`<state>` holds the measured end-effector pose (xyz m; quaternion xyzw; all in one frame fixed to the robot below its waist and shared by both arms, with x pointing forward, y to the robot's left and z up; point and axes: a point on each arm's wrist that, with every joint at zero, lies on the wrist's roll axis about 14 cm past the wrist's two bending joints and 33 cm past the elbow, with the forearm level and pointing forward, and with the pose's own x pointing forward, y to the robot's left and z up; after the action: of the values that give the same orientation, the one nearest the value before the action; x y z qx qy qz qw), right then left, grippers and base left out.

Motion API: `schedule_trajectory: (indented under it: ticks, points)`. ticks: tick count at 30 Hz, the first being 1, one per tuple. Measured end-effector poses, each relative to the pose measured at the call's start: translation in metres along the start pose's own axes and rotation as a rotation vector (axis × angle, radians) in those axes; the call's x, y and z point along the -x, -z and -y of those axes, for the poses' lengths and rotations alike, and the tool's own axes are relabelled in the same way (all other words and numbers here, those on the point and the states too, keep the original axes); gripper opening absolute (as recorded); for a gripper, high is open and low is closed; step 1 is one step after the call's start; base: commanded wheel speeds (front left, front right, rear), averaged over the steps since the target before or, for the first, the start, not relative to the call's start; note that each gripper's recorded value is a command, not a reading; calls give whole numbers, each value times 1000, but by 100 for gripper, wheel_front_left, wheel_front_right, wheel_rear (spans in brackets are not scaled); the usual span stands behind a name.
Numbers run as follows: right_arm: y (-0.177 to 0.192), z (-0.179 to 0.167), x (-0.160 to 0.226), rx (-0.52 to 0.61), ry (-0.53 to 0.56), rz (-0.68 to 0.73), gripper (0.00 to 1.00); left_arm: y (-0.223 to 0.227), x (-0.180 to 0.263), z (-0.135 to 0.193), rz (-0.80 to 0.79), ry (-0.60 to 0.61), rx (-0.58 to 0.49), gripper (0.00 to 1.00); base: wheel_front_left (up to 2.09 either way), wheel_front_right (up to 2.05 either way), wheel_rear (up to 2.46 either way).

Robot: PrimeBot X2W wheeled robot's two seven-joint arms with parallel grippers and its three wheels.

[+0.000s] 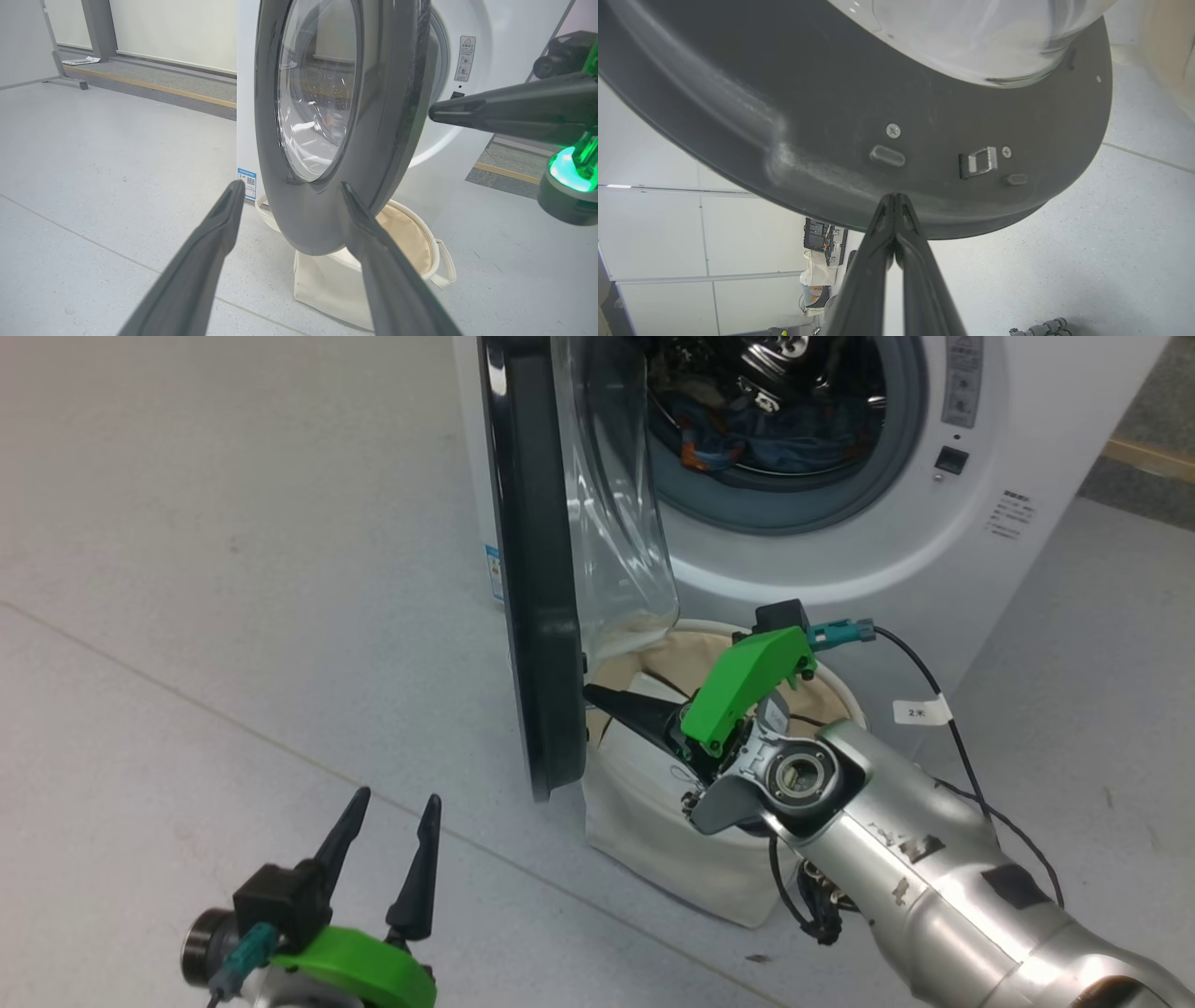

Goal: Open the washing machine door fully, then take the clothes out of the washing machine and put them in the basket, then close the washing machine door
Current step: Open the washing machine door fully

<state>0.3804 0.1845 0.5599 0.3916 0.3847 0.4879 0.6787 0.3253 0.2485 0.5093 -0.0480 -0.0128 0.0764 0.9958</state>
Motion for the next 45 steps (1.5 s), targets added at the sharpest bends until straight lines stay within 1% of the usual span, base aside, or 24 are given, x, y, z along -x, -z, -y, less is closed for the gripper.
schedule_trajectory:
  ticks: [1,2,3,4,9,13,15,19,22,23,24,26,31,35,38,42,45]
  points:
    - [-1,1,1,6,7,11,0,0,1,0,0,2,0,100,0,0,0]
    - [-3,2,3,11,14,23,13,0,1,1,2,3,1,100,0,0,0]
    - [-5,2,5,18,18,40,94,0,1,1,3,2,2,100,0,0,0]
    - [-8,2,6,25,22,56,100,-1,2,1,3,5,3,100,0,0,0]
    - [-19,-4,18,67,21,122,100,-3,0,4,7,18,0,100,0,0,0]
    - [-31,-14,29,127,5,181,100,-6,-5,8,11,35,-6,100,0,0,0]
    - [-41,-14,38,192,15,231,100,-7,-6,9,13,38,-11,100,0,0,0]
    - [-69,-7,64,397,75,393,100,-11,-9,13,24,56,-17,100,0,0,0]
    - [-78,-1,81,544,108,483,100,-13,-10,13,27,56,-21,100,0,0,0]
    - [-78,-1,81,544,108,483,100,-13,-10,13,27,56,-21,100,0,0,0]
    - [-79,1,86,589,118,507,100,-14,-10,14,30,58,-16,100,0,0,0]
    - [-79,6,95,653,135,536,100,-17,-11,12,38,55,-20,100,0,0,0]
    - [-69,19,112,777,171,544,100,-16,-10,5,29,43,-29,100,0,0,0]
    - [-62,19,128,878,190,584,100,-17,-9,3,34,34,-25,100,0,0,0]
    - [-52,27,141,900,224,616,100,-17,-8,1,32,29,-21,100,0,0,0]
    - [-29,46,155,885,285,629,100,-16,-5,2,29,30,-20,100,0,0,0]
    - [-23,49,165,908,323,659,100,-17,-4,0,36,23,-15,100,0,0,0]
